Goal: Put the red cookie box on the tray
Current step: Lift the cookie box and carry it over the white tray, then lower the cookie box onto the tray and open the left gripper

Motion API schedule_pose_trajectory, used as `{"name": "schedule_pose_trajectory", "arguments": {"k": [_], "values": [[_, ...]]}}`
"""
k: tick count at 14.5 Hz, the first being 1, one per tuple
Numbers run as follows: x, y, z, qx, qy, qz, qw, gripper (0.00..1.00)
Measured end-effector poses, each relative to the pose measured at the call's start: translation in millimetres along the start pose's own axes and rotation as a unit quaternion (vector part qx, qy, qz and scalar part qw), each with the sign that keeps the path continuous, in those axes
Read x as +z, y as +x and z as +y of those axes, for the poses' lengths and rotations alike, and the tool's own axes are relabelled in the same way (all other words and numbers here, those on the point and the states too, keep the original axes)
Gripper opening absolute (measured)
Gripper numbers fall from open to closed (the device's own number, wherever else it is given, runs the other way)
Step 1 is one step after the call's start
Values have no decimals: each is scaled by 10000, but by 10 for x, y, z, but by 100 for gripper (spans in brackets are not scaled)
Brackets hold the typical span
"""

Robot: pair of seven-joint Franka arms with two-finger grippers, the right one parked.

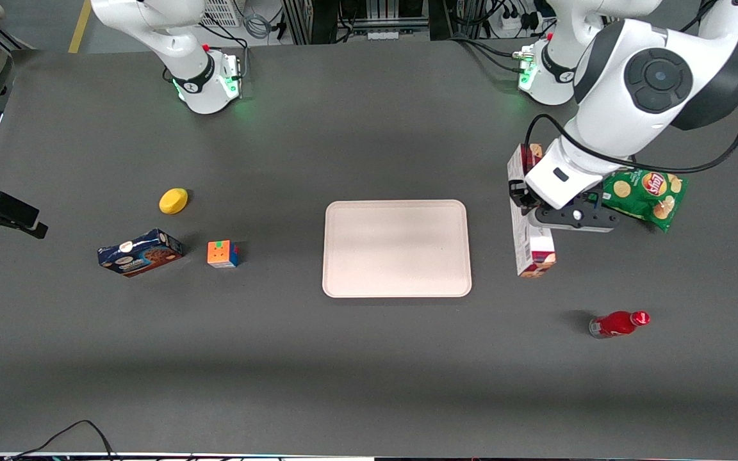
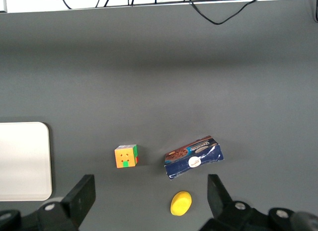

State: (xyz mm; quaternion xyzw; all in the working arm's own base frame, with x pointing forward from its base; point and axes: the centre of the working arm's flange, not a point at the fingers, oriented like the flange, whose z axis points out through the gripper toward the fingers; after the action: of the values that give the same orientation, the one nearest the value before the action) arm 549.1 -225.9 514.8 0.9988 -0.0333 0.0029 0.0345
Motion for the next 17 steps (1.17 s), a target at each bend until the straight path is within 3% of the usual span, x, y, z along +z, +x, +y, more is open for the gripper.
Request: {"name": "schedule_pose_trajectory", "arguments": {"k": [4, 9, 12, 17], "values": [[155, 160, 522, -62, -91, -176, 9998, 17], [817, 42, 1191, -71, 204, -347, 9992, 17], [1347, -59, 1392, -39, 380, -184, 9991, 17], [2268, -335, 1376, -58, 172, 144, 9997, 17]]}}
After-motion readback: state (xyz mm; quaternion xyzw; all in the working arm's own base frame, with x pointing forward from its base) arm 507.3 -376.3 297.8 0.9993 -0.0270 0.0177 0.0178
